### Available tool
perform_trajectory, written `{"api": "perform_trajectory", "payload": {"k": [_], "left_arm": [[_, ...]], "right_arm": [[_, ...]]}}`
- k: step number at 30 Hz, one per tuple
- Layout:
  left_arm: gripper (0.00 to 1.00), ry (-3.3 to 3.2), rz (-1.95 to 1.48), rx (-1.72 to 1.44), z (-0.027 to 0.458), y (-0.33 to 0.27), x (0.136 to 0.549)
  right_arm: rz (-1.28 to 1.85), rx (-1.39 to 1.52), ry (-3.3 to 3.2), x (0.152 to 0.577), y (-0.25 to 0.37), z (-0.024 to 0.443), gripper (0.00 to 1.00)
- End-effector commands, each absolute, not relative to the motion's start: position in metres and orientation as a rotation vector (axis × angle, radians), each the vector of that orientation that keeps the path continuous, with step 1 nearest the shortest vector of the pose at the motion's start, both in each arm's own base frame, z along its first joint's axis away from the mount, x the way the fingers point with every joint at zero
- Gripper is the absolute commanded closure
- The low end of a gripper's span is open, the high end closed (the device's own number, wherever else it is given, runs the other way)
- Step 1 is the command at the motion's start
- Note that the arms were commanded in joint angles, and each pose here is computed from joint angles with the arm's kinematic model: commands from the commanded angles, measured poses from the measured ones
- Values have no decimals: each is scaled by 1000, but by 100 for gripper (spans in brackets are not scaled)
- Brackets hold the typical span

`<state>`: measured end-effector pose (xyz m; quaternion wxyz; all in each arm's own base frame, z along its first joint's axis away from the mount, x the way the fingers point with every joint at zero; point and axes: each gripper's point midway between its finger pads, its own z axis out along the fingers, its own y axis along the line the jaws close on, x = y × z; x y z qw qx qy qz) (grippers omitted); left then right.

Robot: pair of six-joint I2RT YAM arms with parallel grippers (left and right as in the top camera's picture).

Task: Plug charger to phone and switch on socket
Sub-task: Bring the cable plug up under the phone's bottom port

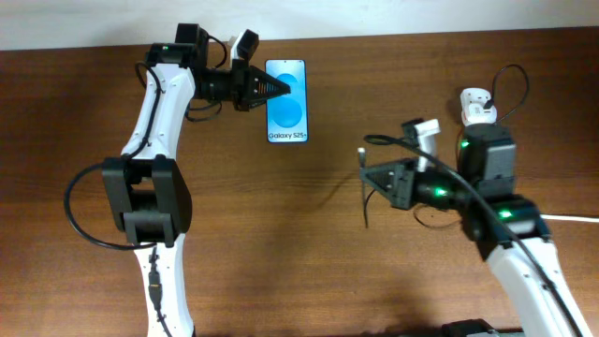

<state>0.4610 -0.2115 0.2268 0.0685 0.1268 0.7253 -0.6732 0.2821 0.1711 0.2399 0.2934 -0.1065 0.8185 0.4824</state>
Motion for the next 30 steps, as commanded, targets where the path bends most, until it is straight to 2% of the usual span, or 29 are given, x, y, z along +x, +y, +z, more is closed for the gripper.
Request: {"api": "perform_trajectory", "payload": {"k": [1, 4, 8, 12, 15, 18, 30], "left_arm": [[100, 2066, -2099, 417, 248, -210, 459], [100, 2058, -2093, 429, 249, -210, 461], [100, 2093, -2123, 375, 249, -210, 462], [100, 2106, -2128, 361, 248, -210, 462], [100, 2241, -2032, 303, 231, -210, 465], [100, 2295, -1933, 320, 219, -210, 470], [100, 2300, -1948, 372, 219, -227, 462]], "right_arm": [[1407, -228, 2236, 284, 204, 220, 96], [1499, -305, 2225, 296, 252, 202, 96], [1382, -260, 2241, 315, 277, 175, 96], [1309, -193, 2221, 328, 273, 176, 96], [1266, -171, 2209, 335, 270, 175, 96], [1257, -229, 2205, 327, 281, 175, 96], [1222, -269, 2193, 324, 287, 174, 96]]}}
